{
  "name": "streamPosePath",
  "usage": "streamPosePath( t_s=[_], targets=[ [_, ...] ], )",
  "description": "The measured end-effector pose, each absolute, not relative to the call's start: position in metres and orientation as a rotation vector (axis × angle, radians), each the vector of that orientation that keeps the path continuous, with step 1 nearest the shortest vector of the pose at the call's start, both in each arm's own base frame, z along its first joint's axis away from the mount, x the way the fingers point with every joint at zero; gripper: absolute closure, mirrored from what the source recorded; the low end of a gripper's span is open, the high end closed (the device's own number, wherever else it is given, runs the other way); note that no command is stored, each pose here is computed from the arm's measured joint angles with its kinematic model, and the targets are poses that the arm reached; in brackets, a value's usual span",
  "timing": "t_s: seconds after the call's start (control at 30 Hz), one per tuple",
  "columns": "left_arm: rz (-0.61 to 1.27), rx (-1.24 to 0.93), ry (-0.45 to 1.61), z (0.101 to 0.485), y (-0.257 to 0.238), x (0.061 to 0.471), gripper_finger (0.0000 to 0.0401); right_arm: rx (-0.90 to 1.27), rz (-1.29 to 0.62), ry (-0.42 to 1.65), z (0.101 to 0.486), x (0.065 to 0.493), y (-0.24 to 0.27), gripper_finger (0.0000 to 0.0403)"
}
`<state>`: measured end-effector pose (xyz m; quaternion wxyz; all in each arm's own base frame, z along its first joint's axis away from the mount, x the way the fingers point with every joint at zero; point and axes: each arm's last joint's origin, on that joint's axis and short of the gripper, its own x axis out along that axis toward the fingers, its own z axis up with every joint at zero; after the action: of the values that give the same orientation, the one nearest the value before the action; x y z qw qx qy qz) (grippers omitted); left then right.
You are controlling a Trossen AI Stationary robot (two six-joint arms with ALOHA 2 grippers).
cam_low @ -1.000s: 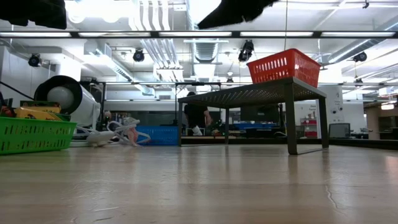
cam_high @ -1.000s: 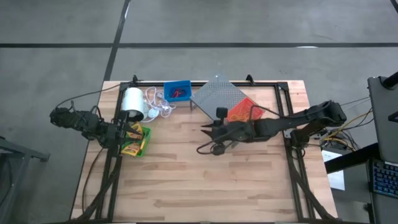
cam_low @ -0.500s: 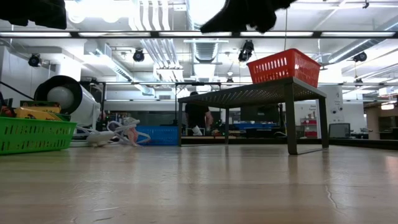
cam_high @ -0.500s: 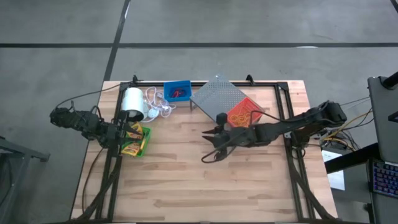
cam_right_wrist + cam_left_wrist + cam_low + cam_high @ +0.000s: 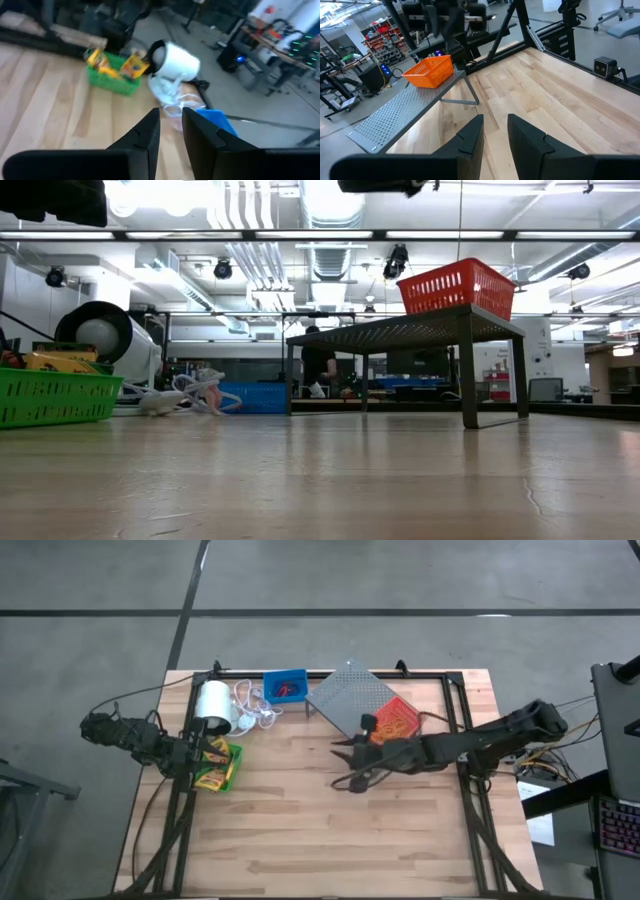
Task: Pick & Place Office Desk Supplies
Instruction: Put the green bin on the shelf
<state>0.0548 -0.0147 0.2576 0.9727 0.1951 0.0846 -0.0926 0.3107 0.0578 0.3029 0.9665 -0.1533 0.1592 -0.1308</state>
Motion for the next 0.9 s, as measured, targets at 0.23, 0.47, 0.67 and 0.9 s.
streamPosePath(
  t_s=[0.23,0.47,0.67,0.9],
  targets=[
    [-0.188,0.395,0.173,0.257,-0.015,0.055,0.0311,-0.266,-0.281,0.193,0.298,0.277,0.054,0.0317],
    [-0.189,0.397,0.182,0.256,-0.015,0.055,0.0311,-0.231,-0.283,0.083,0.293,0.253,0.050,0.0322],
    [-0.189,0.397,0.182,0.256,-0.015,0.055,0.0311,-0.170,-0.275,0.083,0.289,0.249,0.050,0.0332],
    [-0.190,0.398,0.185,0.256,-0.015,0.054,0.0311,-0.225,-0.275,0.099,0.287,0.249,0.050,0.0334]
  ],
)
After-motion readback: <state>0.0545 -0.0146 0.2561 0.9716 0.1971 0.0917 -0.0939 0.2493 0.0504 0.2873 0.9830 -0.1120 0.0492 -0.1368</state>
